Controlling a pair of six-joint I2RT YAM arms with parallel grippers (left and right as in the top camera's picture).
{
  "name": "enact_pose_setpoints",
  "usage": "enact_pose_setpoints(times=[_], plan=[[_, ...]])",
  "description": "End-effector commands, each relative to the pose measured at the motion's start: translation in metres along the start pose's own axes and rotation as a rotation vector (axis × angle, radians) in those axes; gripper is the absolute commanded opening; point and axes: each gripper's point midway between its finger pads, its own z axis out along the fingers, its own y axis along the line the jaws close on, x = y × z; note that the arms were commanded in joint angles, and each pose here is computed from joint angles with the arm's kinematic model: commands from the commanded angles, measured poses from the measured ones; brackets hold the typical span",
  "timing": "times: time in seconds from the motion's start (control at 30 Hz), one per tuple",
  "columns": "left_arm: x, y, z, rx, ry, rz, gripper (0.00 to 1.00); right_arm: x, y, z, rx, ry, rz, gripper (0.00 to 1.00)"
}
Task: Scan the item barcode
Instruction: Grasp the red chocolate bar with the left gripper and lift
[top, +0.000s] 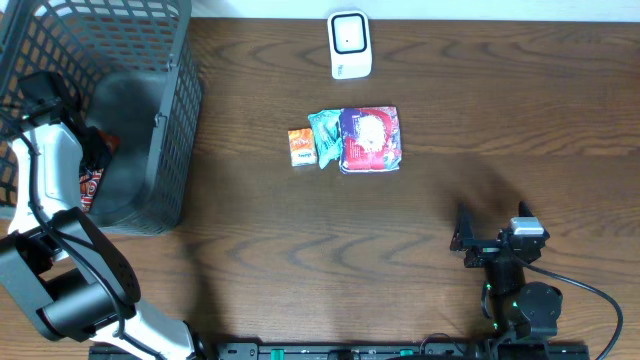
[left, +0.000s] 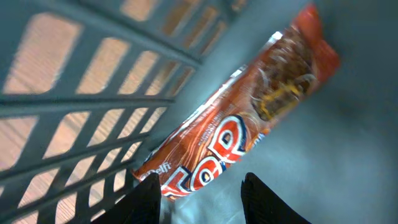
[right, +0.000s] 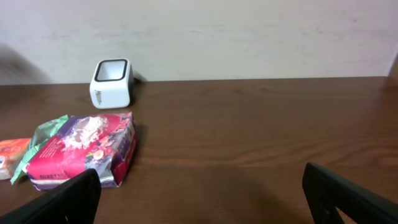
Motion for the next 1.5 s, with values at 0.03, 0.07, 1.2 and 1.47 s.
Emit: enact_pose_setpoints(times=[0.03,0.07,1.2,1.47], plan=[[0.007,-0.008,0.005,0.037,0.027,0.253,0.43,0.001,-0.001,0.000,0.006,0.003,-0.014,0.99],[0.008,-0.008,0.005,0.036,0.030,0.280,0.43,0.001,-0.001,0.000,0.006,0.003,-0.014,0.99],[0.011,-0.015,0.047,-0.018,0.090,0.744,0.42,0.001,-0.001,0.000,0.006,0.003,-0.014,0.99],[0.024,-0.010,0.075,-0.005,0.154,0.732,0.40,0.001,-0.001,0.000,0.006,0.003,-0.014,0.99]])
